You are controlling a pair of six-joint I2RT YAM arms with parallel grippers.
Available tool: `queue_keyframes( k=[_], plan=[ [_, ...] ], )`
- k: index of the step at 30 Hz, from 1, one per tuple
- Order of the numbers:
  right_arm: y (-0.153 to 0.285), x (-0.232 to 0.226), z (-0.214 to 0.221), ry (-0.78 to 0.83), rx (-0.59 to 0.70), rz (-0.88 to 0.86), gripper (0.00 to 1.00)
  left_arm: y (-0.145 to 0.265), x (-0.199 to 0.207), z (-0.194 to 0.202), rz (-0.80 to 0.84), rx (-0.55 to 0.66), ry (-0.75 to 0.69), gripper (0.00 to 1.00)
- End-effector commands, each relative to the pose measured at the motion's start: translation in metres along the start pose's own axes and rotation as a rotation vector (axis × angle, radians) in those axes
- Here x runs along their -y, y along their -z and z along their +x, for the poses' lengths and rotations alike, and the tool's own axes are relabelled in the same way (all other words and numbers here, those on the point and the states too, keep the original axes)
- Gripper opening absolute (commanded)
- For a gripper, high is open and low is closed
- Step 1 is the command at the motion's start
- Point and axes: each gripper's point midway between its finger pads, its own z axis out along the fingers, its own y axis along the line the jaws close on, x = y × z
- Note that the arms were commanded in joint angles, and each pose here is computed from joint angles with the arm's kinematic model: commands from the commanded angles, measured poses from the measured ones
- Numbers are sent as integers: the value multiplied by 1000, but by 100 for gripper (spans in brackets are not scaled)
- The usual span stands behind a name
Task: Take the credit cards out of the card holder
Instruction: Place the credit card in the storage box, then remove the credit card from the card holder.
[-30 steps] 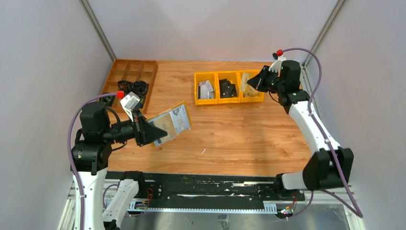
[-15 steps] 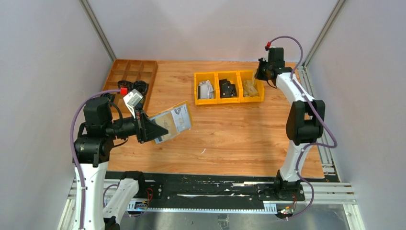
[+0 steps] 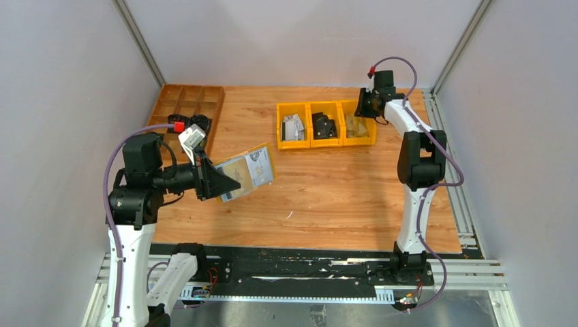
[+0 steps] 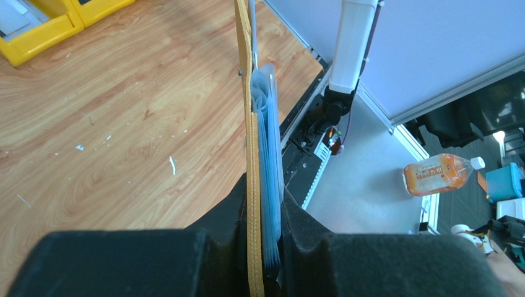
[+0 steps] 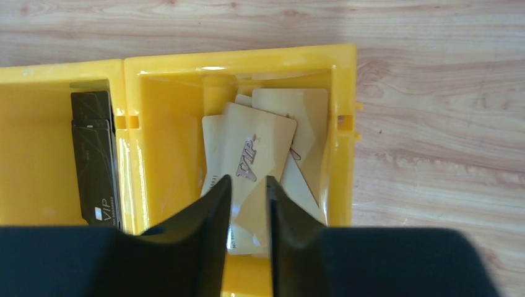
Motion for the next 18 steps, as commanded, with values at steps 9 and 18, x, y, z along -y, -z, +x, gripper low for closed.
queue_keyframes(
  k=[9, 18],
  plan=[
    [76, -72, -53, 178, 179, -16, 54, 3, 11, -1, 35, 12, -43, 0],
    [31, -166, 20, 300, 53, -131, 66, 5, 17, -4, 34, 24, -53, 0]
  ],
)
